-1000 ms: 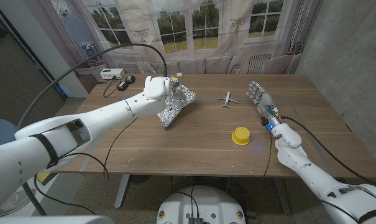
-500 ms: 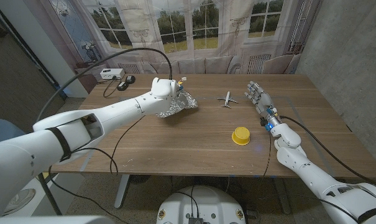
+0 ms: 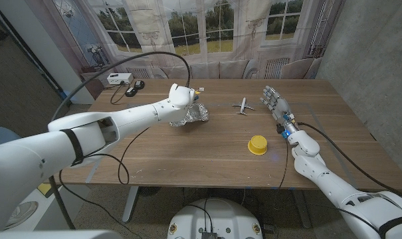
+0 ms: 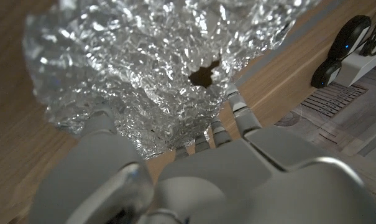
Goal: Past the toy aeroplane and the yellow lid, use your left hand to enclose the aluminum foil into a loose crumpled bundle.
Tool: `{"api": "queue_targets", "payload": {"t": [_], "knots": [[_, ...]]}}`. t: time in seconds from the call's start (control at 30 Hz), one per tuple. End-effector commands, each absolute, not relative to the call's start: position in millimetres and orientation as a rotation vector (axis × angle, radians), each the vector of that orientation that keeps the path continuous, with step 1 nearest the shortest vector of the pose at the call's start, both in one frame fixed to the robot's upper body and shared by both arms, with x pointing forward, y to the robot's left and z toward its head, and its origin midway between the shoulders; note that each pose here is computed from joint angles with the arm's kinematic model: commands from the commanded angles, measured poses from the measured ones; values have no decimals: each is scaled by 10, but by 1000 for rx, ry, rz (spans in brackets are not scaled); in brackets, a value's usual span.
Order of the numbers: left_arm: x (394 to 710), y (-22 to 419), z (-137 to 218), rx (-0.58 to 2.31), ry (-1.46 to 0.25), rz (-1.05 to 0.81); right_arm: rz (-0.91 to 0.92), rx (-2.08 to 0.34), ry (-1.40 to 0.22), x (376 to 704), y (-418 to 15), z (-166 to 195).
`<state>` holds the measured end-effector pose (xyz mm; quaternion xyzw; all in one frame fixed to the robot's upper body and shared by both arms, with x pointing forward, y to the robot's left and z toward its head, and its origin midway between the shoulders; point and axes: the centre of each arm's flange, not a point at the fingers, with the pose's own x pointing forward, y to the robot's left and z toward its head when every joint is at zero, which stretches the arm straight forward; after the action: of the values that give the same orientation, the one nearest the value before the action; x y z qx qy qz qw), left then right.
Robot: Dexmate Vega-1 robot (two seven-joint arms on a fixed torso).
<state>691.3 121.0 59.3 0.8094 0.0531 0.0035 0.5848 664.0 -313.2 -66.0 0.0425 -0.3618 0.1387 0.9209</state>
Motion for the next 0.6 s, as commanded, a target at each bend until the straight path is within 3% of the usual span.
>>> {"api": "queue_targets", "payload": {"t": [0.03,0.6], "knots": [[6919,1171,532,2015,103,109,283,73,-745,6677,-3090,-622],[6858,1222,433,1980,-144,265,261,30,-746,6659,-3074,-584]]}}
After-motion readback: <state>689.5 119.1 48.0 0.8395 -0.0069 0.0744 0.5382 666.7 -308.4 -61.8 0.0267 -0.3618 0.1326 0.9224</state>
